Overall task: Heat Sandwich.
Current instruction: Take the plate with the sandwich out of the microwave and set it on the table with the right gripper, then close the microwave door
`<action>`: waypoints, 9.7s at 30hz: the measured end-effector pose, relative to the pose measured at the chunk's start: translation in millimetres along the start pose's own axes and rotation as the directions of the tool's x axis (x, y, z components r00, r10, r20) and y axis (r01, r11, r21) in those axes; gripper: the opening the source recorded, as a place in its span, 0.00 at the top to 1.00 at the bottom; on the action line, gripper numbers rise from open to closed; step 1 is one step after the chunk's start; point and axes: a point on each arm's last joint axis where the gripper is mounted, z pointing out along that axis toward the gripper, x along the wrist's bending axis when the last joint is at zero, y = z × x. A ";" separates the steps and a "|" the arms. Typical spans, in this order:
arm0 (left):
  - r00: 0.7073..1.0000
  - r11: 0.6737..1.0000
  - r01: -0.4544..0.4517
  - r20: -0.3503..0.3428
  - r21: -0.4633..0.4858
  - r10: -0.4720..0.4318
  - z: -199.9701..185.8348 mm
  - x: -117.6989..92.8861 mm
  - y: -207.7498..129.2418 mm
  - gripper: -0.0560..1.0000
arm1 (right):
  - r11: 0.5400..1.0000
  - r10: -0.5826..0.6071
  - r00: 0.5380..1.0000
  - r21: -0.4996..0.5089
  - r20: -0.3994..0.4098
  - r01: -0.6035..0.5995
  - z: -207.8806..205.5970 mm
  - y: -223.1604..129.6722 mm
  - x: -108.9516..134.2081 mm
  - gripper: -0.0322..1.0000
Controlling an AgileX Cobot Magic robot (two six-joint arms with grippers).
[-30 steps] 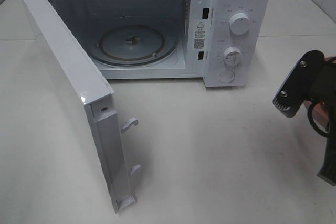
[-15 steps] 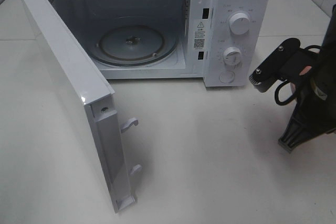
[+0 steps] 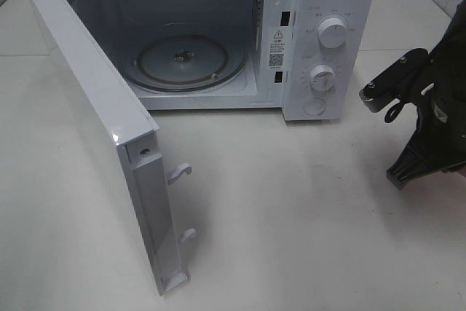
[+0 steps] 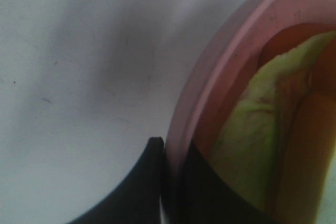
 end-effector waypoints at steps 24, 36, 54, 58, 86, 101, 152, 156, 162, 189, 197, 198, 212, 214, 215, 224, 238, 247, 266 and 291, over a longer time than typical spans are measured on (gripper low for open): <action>1.000 1.000 0.000 0.000 0.000 0.000 0.0 0.0 0.0 0.01 | 0.991 0.123 0.992 0.049 -0.003 -0.122 71.0 11.0 -2.3 0.91; 1.000 1.000 0.000 0.000 0.000 0.000 0.0 0.0 0.0 0.01 | 0.988 0.134 0.991 0.081 -0.005 -0.134 87.8 11.4 6.7 0.91; 1.000 1.000 0.000 0.000 0.000 0.000 0.0 0.0 0.0 0.01 | 0.986 0.140 0.990 0.086 0.004 -0.140 87.6 11.7 5.7 0.83; 1.000 1.000 0.000 0.000 0.000 0.000 0.0 0.0 0.0 0.01 | 0.984 0.155 0.988 0.083 0.006 -0.155 85.2 13.4 3.7 0.70; 1.000 1.000 0.000 0.000 0.000 0.000 0.0 0.0 0.0 0.01 | 0.980 0.195 0.968 0.069 -0.155 -0.186 -1.0 -10.8 -21.6 0.29; 1.000 1.000 0.000 0.000 0.000 0.000 0.0 0.0 0.0 0.01 | 0.960 0.267 0.947 -0.043 -0.178 -0.278 -61.3 -42.9 -45.2 0.23; 1.000 1.000 0.000 0.000 0.000 0.000 0.0 0.0 0.0 0.01 | 0.760 0.415 0.855 -0.397 -0.312 -0.514 -137.4 -216.3 -42.8 0.23; 1.000 1.000 0.000 0.000 0.000 0.000 0.0 0.0 0.0 0.01 | 0.712 0.439 0.834 -0.437 -0.335 -0.550 -133.3 -224.9 -36.5 0.23; 1.000 1.000 0.000 0.000 0.000 0.000 0.0 0.0 0.0 0.01 | 0.655 0.462 0.810 -0.477 -0.361 -0.586 -120.5 -235.5 -23.6 0.23; 1.000 1.000 0.000 0.000 0.000 0.000 0.0 0.0 0.0 0.01 | 0.539 0.447 0.814 -0.614 -0.371 -0.577 -125.7 -258.3 -15.6 0.23; 1.000 1.000 0.000 0.000 0.000 0.000 0.0 0.0 0.0 0.01 | 0.539 0.447 0.814 -0.614 -0.371 -0.577 -125.7 -258.3 -15.6 0.23; 1.000 1.000 0.000 0.000 0.000 0.000 0.0 0.0 0.0 0.01 | 0.539 0.447 0.814 -0.614 -0.371 -0.577 -125.7 -258.3 -15.6 0.23; 1.000 1.000 0.000 0.000 0.000 0.000 0.0 0.0 0.0 0.01 | 0.539 0.447 0.814 -0.614 -0.371 -0.577 -125.7 -258.3 -15.6 0.23; 1.000 1.000 0.000 0.000 0.000 0.000 0.0 0.0 0.0 0.01 | 0.539 0.447 0.814 -0.614 -0.371 -0.577 -125.7 -258.3 -15.6 0.23; 1.000 1.000 0.000 0.000 0.000 0.000 0.0 0.0 0.0 0.01 | 0.539 0.447 0.814 -0.614 -0.371 -0.577 -125.7 -258.3 -15.6 0.23; 1.000 1.000 0.001 0.001 0.000 -0.001 0.0 -0.1 0.0 0.01 | 0.539 0.447 0.814 -0.614 -0.371 -0.577 -125.7 -258.3 -15.6 0.23; 1.000 1.000 0.017 0.025 0.024 -0.018 3.3 -1.3 16.4 0.01 | 0.539 0.447 0.814 -0.614 -0.371 -0.577 -125.7 -258.3 -15.6 0.23; 0.999 0.997 0.036 0.011 0.063 -0.037 28.7 3.5 36.7 0.22 | 0.539 0.447 0.814 -0.614 -0.371 -0.577 -125.7 -258.3 -15.6 0.23; 0.995 0.996 0.082 -0.063 -0.030 -0.084 110.6 19.9 27.1 0.95 | 0.539 0.447 0.814 -0.614 -0.371 -0.577 -125.7 -258.3 -15.6 0.23; 0.994 0.978 -0.037 -0.104 -0.203 0.016 187.1 31.4 21.6 0.95 | 0.539 0.447 0.814 -0.614 -0.371 -0.577 -125.7 -258.3 -15.6 0.23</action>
